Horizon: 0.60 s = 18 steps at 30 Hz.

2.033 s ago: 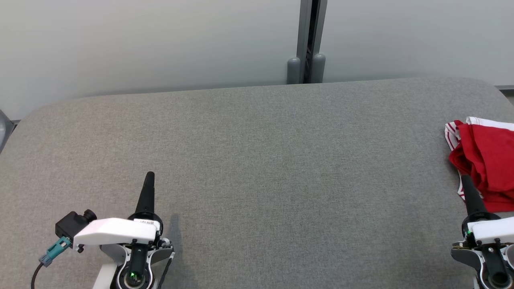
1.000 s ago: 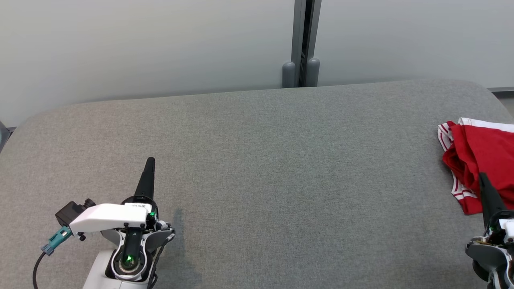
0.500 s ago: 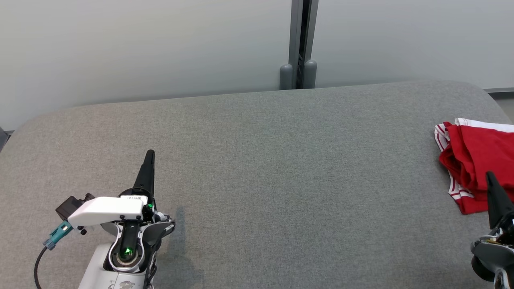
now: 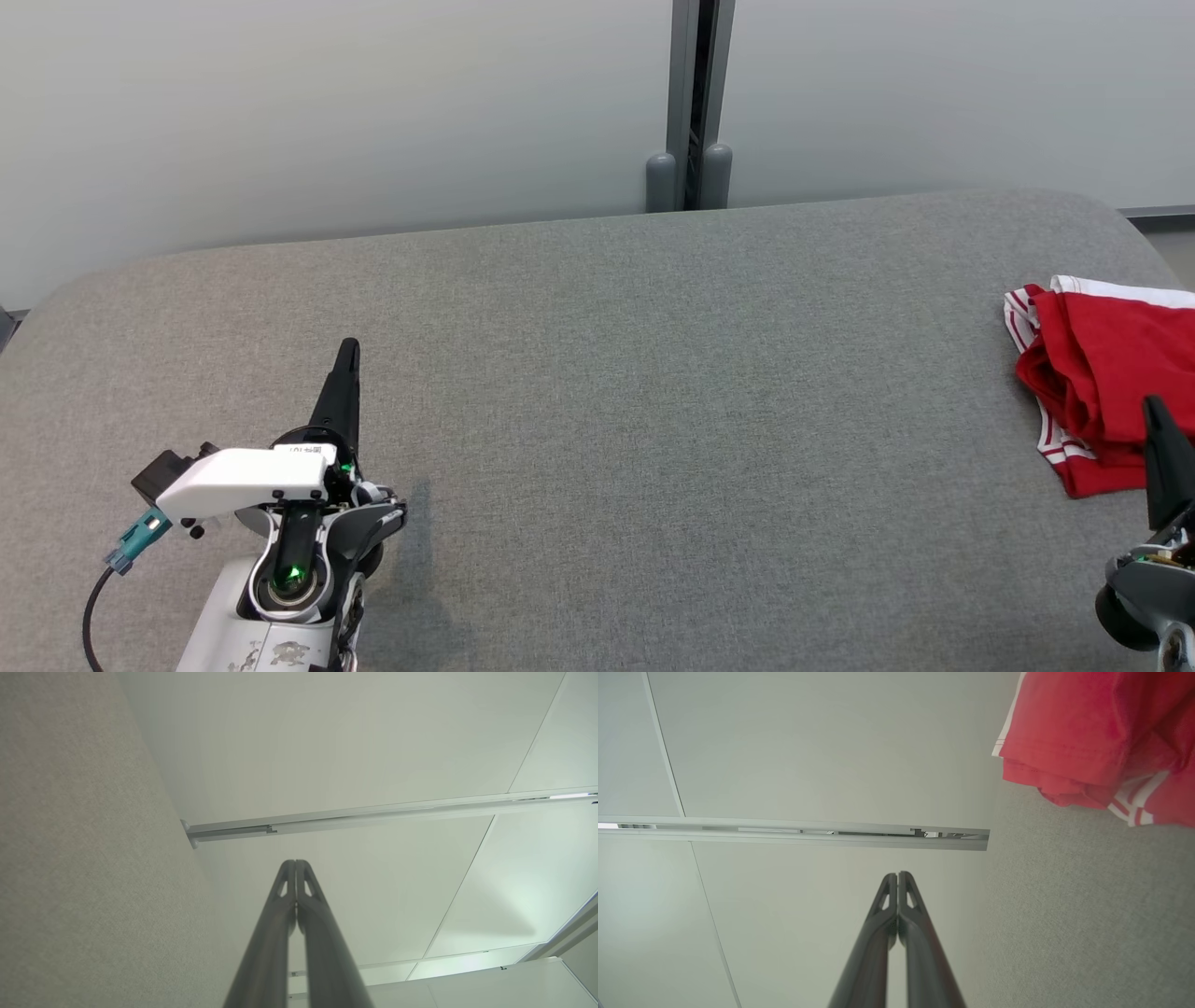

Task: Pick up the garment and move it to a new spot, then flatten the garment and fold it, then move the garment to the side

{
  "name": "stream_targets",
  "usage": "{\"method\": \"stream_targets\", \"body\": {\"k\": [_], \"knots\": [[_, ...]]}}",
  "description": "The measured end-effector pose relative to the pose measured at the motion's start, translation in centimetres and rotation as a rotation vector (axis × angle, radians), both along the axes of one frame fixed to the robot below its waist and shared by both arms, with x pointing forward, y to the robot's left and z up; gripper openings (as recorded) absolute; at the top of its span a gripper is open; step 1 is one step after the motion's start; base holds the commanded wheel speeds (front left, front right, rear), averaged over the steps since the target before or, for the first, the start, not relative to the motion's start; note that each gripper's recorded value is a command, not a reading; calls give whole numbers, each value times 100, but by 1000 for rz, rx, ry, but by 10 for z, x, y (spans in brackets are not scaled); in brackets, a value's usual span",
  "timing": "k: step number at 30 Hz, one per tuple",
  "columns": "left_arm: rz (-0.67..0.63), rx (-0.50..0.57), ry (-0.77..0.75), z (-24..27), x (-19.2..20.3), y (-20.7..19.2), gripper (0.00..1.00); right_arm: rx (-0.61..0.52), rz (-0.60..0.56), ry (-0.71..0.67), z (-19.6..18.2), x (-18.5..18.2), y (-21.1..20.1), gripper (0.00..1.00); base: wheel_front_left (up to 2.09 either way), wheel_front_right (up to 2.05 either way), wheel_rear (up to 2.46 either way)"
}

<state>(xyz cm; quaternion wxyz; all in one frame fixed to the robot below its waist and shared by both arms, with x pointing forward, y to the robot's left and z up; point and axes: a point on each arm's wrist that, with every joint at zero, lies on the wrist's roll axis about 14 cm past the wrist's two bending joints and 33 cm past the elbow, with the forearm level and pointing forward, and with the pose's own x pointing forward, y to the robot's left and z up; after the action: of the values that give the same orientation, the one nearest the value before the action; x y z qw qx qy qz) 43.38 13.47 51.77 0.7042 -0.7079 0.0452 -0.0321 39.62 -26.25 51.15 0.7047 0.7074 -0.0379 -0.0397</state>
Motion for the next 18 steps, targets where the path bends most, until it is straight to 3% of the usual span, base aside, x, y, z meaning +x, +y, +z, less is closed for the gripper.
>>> {"method": "stream_targets", "body": {"k": [18], "knots": [[0,0,1,0,0,0,0,0,0,0,0,0,0,0,0,0,0]]}}
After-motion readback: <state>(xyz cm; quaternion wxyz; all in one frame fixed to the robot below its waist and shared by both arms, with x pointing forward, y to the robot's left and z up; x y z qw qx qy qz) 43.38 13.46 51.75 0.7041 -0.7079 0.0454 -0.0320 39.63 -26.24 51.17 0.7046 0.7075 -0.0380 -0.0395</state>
